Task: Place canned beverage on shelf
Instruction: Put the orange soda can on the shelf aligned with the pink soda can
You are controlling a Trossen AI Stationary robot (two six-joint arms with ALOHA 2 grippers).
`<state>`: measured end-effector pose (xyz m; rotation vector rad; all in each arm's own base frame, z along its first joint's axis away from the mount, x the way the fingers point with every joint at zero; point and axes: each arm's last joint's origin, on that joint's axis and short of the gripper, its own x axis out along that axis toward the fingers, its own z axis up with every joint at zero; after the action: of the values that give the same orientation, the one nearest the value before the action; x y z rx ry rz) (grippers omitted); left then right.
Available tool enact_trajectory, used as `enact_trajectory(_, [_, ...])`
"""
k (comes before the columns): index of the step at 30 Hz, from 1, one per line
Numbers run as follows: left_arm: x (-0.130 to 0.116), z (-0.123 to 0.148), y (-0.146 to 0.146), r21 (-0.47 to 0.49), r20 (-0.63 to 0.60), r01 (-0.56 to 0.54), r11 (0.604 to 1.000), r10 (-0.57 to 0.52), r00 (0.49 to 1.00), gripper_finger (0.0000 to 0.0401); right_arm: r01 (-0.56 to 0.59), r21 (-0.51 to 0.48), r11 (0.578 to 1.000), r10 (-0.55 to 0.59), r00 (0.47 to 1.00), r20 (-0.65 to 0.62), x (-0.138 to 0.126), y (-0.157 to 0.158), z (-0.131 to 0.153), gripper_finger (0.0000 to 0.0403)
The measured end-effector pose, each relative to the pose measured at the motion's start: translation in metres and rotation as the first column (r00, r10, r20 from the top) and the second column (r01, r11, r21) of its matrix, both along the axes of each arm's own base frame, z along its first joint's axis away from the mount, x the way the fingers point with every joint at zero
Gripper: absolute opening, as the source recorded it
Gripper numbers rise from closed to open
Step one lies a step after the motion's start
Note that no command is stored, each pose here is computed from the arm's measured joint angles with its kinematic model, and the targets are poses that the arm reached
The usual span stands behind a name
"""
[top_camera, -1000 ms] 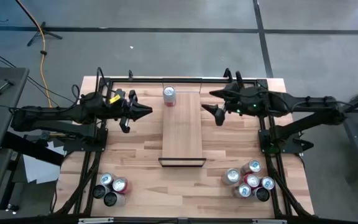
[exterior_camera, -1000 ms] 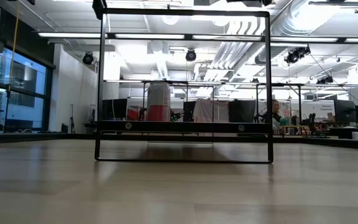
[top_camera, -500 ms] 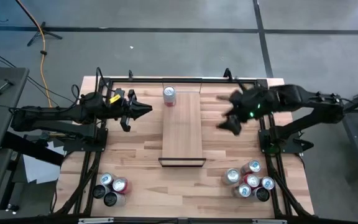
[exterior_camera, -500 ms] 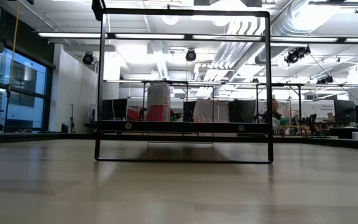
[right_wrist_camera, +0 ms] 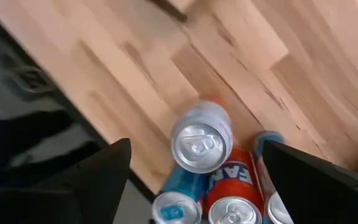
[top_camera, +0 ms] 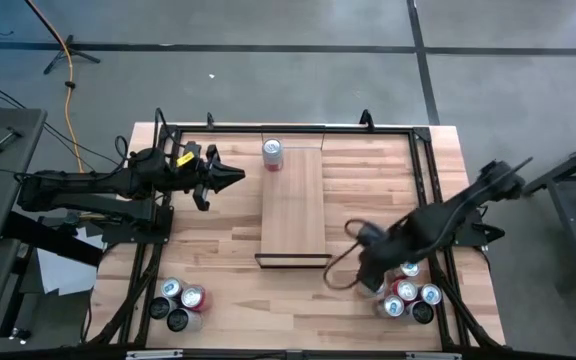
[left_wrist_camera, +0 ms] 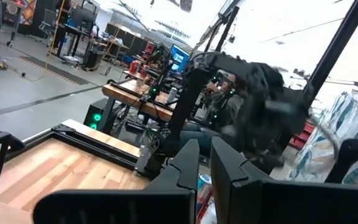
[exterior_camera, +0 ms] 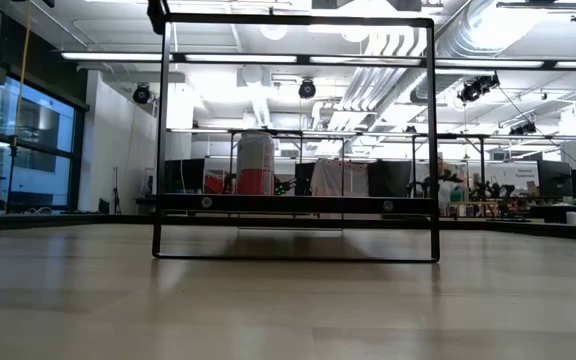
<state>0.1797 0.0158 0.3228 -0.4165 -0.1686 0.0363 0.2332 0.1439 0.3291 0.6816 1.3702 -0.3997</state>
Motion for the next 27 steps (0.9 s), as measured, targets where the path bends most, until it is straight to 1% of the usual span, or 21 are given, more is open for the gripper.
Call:
enact_trajectory(5, [0.0, 0.0, 0.0, -0.016, 0.001, 0.007, 1.0, -0.007, 1.0, 0.0, -0.049, -0.057, 0.997, 0.038, 0.981, -0.188, 0.017, 0.022, -0.04, 0.035])
enact_trajectory(8, [0.0, 0.0, 0.0, -0.017, 0.001, 0.007, 1.0, -0.007, 1.0, 0.0, -0.068, -0.086, 0.994, 0.043, 0.963, -0.265, 0.023, 0.025, -0.056, 0.035])
enact_trajectory(10, [0.0, 0.0, 0.0, -0.019, 0.001, 0.008, 1.0, -0.008, 1.0, 0.0, -0.072, -0.105, 0.992, 0.038, 0.954, -0.296, 0.024, 0.026, -0.061, 0.035])
enact_trajectory(15, [0.0, 0.0, -0.001, -0.023, 0.002, 0.029, 0.999, -0.029, 1.0, 0.0, -0.074, -0.088, 0.993, 0.044, 0.951, -0.306, 0.026, 0.028, -0.064, 0.035])
enact_trajectory(18, [0.0, 0.0, -0.001, -0.023, 0.002, 0.044, 0.999, -0.044, 0.999, 0.0, -0.08, -0.054, 0.995, 0.059, 0.945, -0.323, 0.026, 0.029, -0.073, 0.035])
enact_trajectory(21, [0.0, 0.0, -0.001, -0.033, 0.003, 0.054, 0.998, -0.054, 0.999, 0.0, -0.092, 0.007, 0.996, 0.089, 0.941, -0.327, 0.026, 0.031, -0.086, 0.035])
enact_trajectory(27, [0.0, 0.001, -0.001, -0.033, 0.011, 0.055, 0.998, -0.055, 0.998, 0.0, -0.088, 0.014, 0.996, 0.087, 0.932, -0.351, 0.023, 0.029, -0.103, 0.035])
